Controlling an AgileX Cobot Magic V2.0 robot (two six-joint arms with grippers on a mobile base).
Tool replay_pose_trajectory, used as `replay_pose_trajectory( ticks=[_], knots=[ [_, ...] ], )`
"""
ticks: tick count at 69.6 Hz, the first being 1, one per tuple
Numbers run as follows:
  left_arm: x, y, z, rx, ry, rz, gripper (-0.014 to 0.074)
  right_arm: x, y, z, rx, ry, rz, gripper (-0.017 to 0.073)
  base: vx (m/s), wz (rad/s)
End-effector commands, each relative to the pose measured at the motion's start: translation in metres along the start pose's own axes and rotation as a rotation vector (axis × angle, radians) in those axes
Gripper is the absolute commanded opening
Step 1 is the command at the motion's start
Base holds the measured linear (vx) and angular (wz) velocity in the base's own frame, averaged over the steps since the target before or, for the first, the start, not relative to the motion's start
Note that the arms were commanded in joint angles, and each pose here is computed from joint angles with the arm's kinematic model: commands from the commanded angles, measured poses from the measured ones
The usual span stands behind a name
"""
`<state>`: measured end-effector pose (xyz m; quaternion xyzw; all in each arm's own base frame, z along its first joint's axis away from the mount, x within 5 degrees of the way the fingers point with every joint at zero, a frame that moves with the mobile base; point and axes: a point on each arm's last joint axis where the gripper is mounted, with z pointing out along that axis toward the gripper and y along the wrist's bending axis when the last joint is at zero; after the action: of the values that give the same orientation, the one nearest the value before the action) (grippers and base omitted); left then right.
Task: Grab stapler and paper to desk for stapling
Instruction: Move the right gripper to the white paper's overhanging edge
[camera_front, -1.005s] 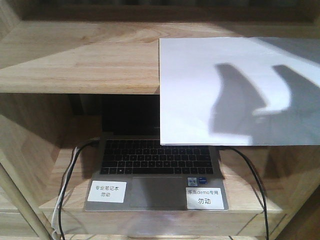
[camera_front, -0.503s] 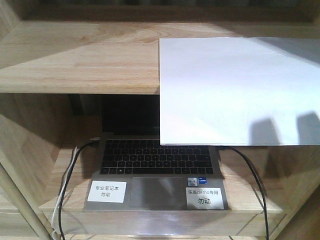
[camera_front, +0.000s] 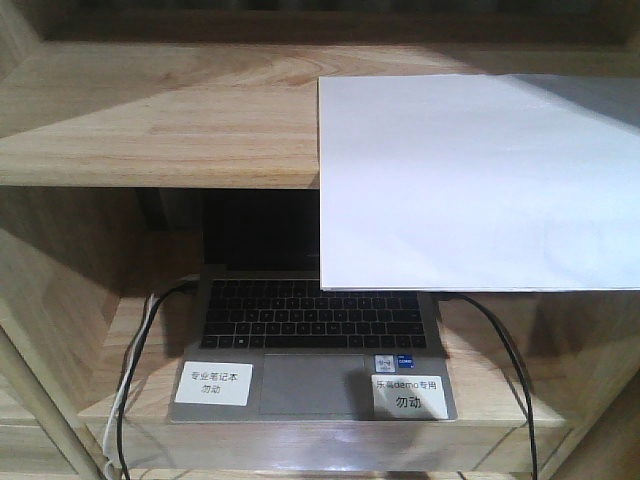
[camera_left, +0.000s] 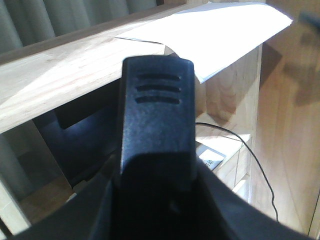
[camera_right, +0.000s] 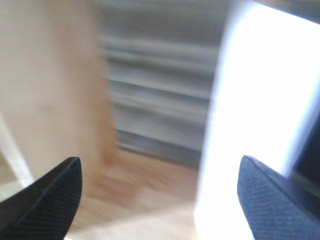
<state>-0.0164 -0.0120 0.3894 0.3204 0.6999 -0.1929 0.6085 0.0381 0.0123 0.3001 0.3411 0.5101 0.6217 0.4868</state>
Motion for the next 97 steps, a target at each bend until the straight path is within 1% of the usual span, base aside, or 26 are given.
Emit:
replay_pose_trajectory(
  ticks=[1,8,12,19,21,27,34,42,43,46,48,51,59,70,74,85,97],
  knots=[
    [-0.017,0.003,-0.002,-0.016,-0.122,-0.012,-0.0006,0.003,0.000,0.002,-0.035,0.068,0.009,0.0594,0.00,0.00],
    [-0.017,0.003,-0.002,-0.016,-0.122,-0.012,-0.0006,0.009,-0.012,0.004,-0.007,0.160,0.018,0.0594,0.00,0.00],
    [-0.017,0.003,-0.002,-0.016,-0.122,-0.012,-0.0006,0.012,-0.019,0.006,0.002,0.201,0.002,0.0594,0.00,0.00],
    [-0.017,0.003,-0.002,-0.016,-0.122,-0.012,-0.0006,0.017,-0.027,0.011,-0.050,0.237,-0.041,0.0594,0.00,0.00],
    [-0.017,0.003,-0.002,-0.016,-0.122,-0.012,-0.0006,0.018,-0.028,0.012,-0.087,0.232,-0.047,0.0594,0.00,0.00],
    [-0.017,0.003,-0.002,-0.016,-0.122,-0.012,-0.0006,0.020,-0.035,0.017,-0.135,0.222,-0.051,0.0594,0.00,0.00],
    [-0.017,0.003,-0.002,-0.016,-0.122,-0.012,-0.0006,0.022,-0.044,0.025,-0.142,0.210,-0.066,0.0594,0.00,0.00],
    [-0.017,0.003,-0.002,-0.016,-0.122,-0.012,-0.0006,0.022,-0.044,0.033,-0.225,0.165,-0.114,0.0594,0.00,0.00],
    [-0.017,0.003,-0.002,-0.016,-0.122,-0.012,-0.0006,0.021,-0.042,0.034,-0.248,0.153,-0.117,0.0594,0.00,0.00],
    [-0.017,0.003,-0.002,-0.016,-0.122,-0.012,-0.0006,0.021,-0.042,0.038,-0.266,0.134,-0.138,0.0594,0.00,0.00],
    [-0.017,0.003,-0.002,-0.016,-0.122,-0.012,-0.0006,0.020,-0.042,0.040,-0.279,0.120,-0.143,0.0594,0.00,0.00],
    [-0.017,0.003,-0.002,-0.016,-0.122,-0.012,-0.0006,0.020,-0.041,0.044,-0.300,0.104,-0.143,0.0594,0.00,0.00],
    [-0.017,0.003,-0.002,-0.016,-0.122,-0.012,-0.0006,0.022,-0.046,0.055,-0.303,0.088,-0.141,0.0594,0.00,0.00],
    [-0.017,0.003,-0.002,-0.016,-0.122,-0.012,-0.0006,0.022,-0.049,0.065,-0.345,0.054,-0.107,0.0594,0.00,0.00],
    [-0.017,0.003,-0.002,-0.016,-0.122,-0.012,-0.0006,0.023,-0.051,0.067,-0.347,0.050,-0.101,0.0594,0.00,0.00],
    [-0.017,0.003,-0.002,-0.016,-0.122,-0.012,-0.0006,0.019,-0.051,0.069,-0.370,-0.006,-0.111,0.0594,0.00,0.00],
    [-0.017,0.003,-0.002,-0.016,-0.122,-0.012,-0.0006,0.016,-0.049,0.073,-0.369,-0.050,-0.110,0.0594,0.00,0.00]
  ],
)
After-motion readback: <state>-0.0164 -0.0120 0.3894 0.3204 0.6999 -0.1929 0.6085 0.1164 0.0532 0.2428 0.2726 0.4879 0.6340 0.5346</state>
